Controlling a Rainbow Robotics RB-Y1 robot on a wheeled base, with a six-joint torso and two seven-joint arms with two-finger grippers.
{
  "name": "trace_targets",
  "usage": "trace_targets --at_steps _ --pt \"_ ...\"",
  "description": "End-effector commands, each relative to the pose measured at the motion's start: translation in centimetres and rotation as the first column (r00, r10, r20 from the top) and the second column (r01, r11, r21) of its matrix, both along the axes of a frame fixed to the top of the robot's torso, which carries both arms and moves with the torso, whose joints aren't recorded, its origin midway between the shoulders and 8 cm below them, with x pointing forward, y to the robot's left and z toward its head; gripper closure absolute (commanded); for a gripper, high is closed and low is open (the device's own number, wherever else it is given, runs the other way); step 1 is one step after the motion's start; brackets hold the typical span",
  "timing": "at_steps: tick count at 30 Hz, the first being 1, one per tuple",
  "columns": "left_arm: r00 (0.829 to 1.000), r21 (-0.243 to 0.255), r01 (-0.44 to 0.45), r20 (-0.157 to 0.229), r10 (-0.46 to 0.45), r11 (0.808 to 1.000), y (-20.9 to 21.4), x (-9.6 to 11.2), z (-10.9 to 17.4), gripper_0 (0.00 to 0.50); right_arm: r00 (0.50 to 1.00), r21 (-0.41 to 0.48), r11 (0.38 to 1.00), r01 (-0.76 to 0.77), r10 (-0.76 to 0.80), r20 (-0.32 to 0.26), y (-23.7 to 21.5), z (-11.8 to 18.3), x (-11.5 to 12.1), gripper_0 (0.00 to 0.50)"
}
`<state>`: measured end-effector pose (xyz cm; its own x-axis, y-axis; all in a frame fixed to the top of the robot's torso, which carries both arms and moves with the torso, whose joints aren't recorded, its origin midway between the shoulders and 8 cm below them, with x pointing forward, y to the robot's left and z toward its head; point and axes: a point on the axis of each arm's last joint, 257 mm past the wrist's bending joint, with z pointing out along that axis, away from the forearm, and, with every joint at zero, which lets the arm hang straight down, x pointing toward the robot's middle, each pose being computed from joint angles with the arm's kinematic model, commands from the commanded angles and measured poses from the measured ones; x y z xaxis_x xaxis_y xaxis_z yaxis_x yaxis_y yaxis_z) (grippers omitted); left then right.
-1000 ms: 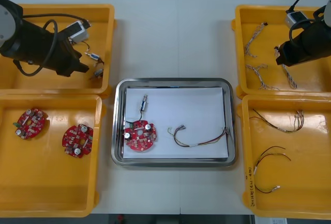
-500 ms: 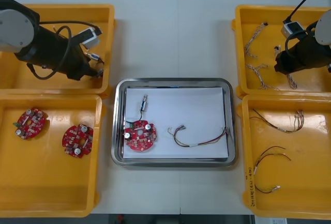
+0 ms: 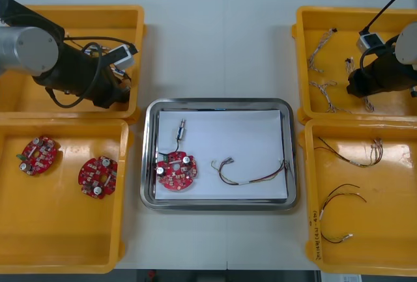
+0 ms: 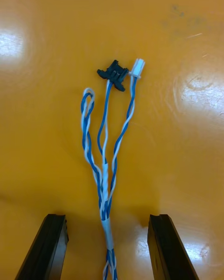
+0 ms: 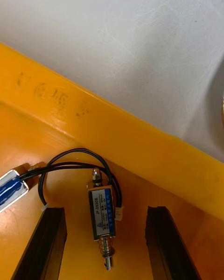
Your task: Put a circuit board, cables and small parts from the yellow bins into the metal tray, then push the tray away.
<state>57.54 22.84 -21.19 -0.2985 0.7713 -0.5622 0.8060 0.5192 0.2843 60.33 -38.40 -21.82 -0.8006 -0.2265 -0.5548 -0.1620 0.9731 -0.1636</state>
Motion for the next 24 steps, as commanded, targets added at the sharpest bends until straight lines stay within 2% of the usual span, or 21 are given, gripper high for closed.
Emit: trace_targets --at_steps 1,18,19,20,21,23,24 --pt "0.997 -0.081 -0.075 -0.001 0.075 0.994 -1.9 1.4 2.6 0.000 1.000 0.012 1.000 -0.003 0.003 0.005 0.5 -0.9 0.4 0.000" --pt "0.992 -0.069 -0.122 0.001 0.122 0.990 -0.5 2.0 2.2 0.000 1.000 0.079 0.997 0.015 -0.013 -0.024 1.6 -1.8 -0.2 0.000" --pt "0.992 -0.069 -0.124 0.002 0.124 0.990 -0.4 2.1 2.2 0.000 1.000 0.083 0.996 0.015 -0.013 -0.023 1.6 -1.8 -0.2 0.105" --pt "0.992 -0.069 -0.127 0.006 0.128 0.989 -0.3 2.2 2.3 0.000 1.000 0.087 0.996 0.014 -0.012 -0.025 1.7 -1.9 -0.2 0.298" --pt "0.991 -0.070 -0.130 0.008 0.131 0.989 -0.2 2.3 2.3 0.000 1.000 0.087 0.996 0.009 -0.007 -0.024 1.8 -1.9 -0.2 0.355" --pt "0.991 -0.069 -0.131 0.010 0.132 0.989 -0.1 2.3 2.3 0.000 1.000 0.085 0.996 0.006 -0.004 -0.026 1.8 -2.0 -0.3 0.401" --pt "0.991 -0.069 -0.135 0.009 0.136 0.988 -0.1 2.4 2.3 0.000 1.000 0.085 0.996 0.004 -0.002 -0.025 1.8 -2.0 -0.3 0.446"
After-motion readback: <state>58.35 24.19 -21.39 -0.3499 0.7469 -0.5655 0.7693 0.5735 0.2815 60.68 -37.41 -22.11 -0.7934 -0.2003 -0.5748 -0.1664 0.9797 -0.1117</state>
